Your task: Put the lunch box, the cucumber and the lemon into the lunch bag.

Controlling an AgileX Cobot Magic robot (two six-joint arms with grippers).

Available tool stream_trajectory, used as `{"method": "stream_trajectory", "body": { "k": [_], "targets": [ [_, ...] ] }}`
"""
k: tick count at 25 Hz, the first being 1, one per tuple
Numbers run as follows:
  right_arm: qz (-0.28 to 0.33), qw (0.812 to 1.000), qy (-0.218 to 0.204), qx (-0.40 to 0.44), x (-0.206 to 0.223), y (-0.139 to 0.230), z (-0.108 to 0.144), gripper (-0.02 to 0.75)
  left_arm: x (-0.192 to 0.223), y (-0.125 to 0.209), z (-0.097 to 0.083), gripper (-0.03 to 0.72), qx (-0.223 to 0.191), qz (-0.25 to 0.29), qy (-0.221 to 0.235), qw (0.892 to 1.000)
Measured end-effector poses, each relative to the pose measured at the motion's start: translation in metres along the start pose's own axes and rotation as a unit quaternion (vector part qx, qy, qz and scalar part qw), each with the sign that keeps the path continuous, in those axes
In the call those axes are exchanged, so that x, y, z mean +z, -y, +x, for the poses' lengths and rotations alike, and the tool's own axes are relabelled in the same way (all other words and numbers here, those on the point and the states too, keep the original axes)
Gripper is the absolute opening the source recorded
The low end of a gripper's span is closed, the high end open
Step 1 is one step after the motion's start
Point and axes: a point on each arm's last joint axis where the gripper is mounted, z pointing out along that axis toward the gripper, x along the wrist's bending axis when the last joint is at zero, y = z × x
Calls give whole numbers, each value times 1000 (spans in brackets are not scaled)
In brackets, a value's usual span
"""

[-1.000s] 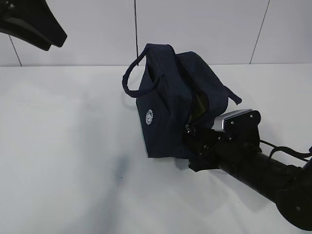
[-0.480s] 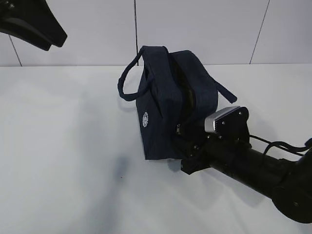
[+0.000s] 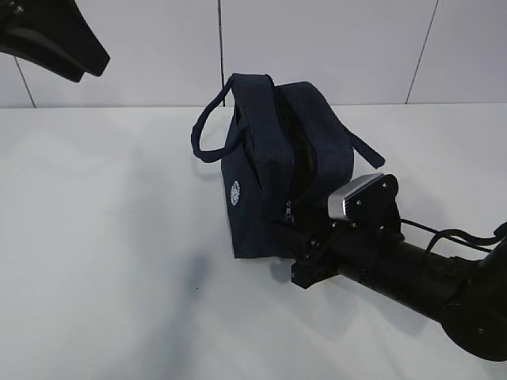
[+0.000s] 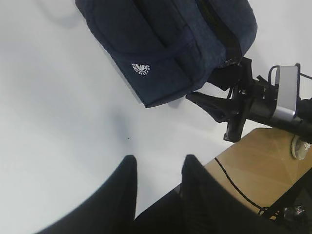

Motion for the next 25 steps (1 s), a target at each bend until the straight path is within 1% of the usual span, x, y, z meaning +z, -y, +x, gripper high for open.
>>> {"method": "stream_trajectory", "body": {
  "k": [5,11,22,25],
  "targets": [
    [1,1000,-2,-1,1,0,0,388,0,0,0,228,0,0,0,1000],
    [18,1000,2,4,4,10,-1,388,0,0,0,228,0,0,0,1000],
    [6,1000,9,3,10,5,-4,388,0,0,0,228,0,0,0,1000],
    [5,1000,9,3,10,5,-5,363,0,0,0,228,0,0,0,1000]
  ]
}}
